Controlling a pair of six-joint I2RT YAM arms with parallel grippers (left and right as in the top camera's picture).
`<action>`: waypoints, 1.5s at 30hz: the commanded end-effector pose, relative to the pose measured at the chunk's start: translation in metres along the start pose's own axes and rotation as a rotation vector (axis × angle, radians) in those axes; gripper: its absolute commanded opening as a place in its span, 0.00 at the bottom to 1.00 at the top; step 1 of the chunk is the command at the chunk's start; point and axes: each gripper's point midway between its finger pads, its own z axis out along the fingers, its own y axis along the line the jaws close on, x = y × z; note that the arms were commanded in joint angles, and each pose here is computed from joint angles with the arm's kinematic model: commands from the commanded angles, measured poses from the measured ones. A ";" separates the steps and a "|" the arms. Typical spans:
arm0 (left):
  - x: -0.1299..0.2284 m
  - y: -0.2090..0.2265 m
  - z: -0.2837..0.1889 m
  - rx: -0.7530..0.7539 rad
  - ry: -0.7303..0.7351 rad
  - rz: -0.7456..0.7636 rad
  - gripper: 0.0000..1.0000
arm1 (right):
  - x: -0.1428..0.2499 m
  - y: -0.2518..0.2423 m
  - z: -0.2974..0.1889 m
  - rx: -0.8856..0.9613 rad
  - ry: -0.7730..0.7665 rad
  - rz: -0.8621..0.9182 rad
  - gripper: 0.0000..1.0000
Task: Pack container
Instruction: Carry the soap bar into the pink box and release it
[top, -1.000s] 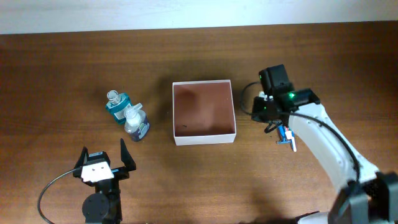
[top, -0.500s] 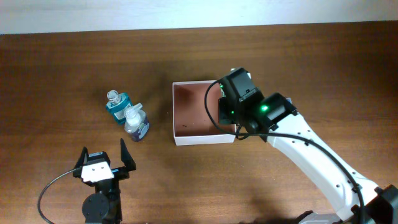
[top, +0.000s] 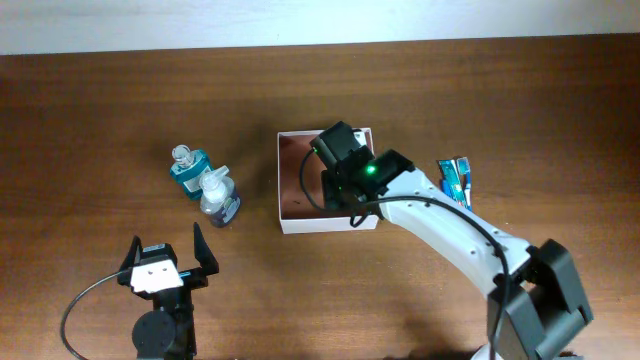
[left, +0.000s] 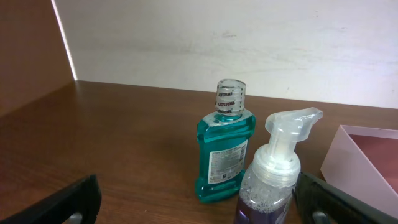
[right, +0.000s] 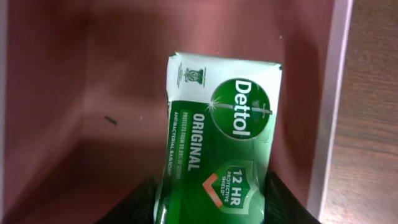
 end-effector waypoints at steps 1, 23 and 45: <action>0.003 0.000 0.000 0.005 0.001 0.016 0.99 | -0.008 0.002 0.007 0.019 -0.022 0.010 0.33; 0.003 0.000 0.000 0.005 0.001 0.016 0.99 | -0.003 -0.020 0.063 0.168 0.002 -0.004 0.33; 0.003 -0.001 0.000 0.006 0.001 0.016 0.99 | -0.052 -0.006 -0.012 0.129 -0.082 -0.052 0.62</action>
